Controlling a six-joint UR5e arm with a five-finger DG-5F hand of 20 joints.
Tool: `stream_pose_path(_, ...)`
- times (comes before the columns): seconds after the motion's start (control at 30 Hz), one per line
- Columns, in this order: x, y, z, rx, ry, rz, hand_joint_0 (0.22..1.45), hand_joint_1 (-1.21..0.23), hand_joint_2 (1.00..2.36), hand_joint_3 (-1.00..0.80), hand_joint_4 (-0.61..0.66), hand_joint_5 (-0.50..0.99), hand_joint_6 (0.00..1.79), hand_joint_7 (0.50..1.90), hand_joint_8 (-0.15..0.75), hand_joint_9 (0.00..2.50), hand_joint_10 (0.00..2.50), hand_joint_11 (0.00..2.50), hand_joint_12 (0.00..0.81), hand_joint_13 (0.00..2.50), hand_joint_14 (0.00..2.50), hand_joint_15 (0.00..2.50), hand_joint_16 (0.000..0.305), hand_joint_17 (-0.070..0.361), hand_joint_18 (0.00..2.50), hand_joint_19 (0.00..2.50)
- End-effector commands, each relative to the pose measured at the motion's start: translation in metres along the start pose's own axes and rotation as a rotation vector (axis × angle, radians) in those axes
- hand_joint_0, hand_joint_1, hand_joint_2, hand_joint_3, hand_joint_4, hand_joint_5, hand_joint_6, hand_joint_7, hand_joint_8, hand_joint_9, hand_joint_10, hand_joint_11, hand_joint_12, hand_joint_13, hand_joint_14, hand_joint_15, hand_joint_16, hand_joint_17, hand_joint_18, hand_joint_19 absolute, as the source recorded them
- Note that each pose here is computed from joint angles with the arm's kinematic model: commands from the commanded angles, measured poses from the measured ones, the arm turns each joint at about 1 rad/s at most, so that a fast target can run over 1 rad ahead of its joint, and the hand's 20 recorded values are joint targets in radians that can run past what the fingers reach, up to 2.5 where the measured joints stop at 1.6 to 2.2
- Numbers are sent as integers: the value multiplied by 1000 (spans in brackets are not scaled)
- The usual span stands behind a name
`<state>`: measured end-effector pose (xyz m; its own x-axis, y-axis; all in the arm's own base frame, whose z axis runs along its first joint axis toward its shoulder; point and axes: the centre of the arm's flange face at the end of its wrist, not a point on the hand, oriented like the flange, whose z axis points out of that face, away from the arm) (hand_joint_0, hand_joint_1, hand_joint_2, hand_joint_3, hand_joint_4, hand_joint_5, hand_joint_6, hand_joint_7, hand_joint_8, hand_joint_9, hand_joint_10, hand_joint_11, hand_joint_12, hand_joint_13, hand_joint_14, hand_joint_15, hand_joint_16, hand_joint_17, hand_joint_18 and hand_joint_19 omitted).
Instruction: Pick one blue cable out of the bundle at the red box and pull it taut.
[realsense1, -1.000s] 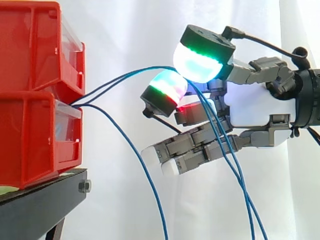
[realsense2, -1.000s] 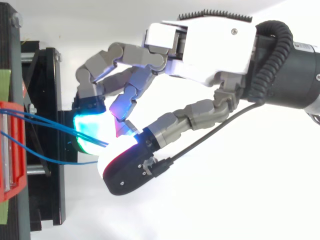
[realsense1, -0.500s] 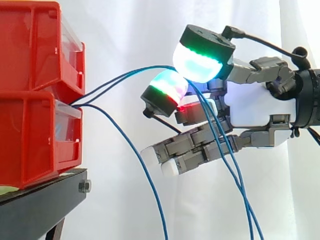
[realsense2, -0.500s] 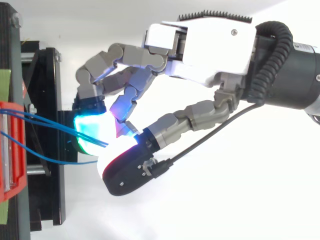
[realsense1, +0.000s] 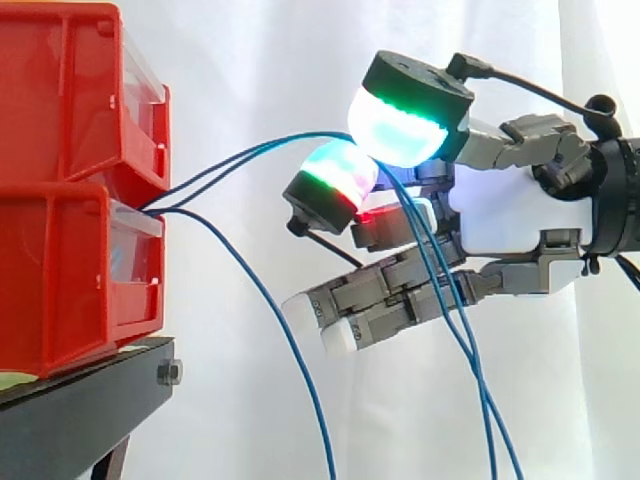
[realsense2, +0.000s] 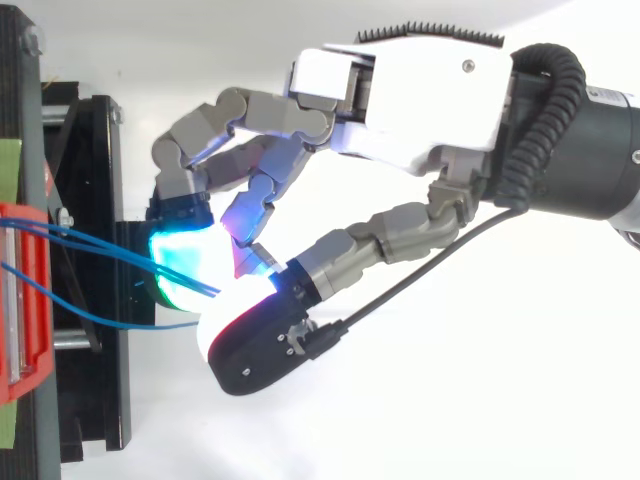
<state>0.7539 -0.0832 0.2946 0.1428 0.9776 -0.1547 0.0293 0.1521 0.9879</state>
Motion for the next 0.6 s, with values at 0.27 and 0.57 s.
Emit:
stream_pose_path(0.27,-1,0,0,-1,-1,0,703,-881,1000,-500,-70,-134,916,1231,210,1111,7,1424,332,560,12,309,48,109,474,279)
stream_pose_path(0.57,0,1,0,-1,0,0,667,-1001,1000,-500,-2,-145,911,1122,209,1068,8,1426,334,557,12,305,49,109,491,249)
